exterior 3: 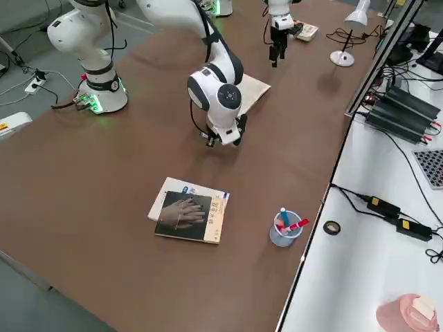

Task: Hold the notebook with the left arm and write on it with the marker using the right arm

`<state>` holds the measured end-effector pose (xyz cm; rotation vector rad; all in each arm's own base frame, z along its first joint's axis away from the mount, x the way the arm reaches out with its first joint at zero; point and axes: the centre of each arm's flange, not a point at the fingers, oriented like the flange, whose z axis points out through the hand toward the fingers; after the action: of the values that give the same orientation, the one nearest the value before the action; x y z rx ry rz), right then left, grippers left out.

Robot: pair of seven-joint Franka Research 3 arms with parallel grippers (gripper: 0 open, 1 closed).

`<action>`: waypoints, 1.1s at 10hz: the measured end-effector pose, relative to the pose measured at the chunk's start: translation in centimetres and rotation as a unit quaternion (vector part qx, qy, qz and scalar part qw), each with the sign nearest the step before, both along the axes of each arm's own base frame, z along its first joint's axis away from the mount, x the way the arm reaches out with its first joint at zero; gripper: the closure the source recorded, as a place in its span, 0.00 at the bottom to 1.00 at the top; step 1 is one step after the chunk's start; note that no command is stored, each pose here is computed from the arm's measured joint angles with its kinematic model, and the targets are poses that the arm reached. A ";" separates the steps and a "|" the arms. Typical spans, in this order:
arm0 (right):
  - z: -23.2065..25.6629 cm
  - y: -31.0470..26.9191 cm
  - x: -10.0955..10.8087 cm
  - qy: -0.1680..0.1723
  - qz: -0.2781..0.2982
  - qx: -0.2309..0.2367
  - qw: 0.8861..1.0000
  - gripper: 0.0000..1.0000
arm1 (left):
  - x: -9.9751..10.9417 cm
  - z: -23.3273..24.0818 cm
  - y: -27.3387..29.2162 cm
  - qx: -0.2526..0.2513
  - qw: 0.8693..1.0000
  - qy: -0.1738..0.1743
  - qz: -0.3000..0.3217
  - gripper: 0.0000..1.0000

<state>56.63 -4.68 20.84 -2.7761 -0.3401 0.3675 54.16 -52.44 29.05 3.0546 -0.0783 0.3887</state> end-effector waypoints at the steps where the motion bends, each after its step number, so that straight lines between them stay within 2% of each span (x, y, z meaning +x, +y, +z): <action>1: 0.0 0.0 0.0 0.000 0.001 0.000 1.000 0.63 | 0.3 0.8 0.3 0.000 1.000 -0.003 -0.001 0.00; 5: 0.0 -0.8 -0.1 -0.004 0.009 0.001 1.000 0.25 | 0.9 3.1 0.9 -0.010 1.000 -0.008 -0.009 0.00; 6: -0.1 -1.1 -0.1 -0.004 0.009 0.001 1.000 0.11 | 1.1 3.7 1.1 -0.012 1.000 -0.010 -0.012 0.00; 7: 0.0 -1.3 -0.1 -0.005 0.009 0.000 1.000 0.07 | 1.5 4.4 1.5 -0.013 1.000 -0.011 -0.014 0.00; 11: 0.2 -1.6 0.2 -0.013 0.011 -0.001 1.000 0.06 | 3.0 7.1 3.6 -0.016 0.999 -0.015 -0.027 0.00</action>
<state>56.87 -6.29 21.08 -2.7841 -0.3765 0.3372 57.18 -48.88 36.11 3.0090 -0.1529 0.4281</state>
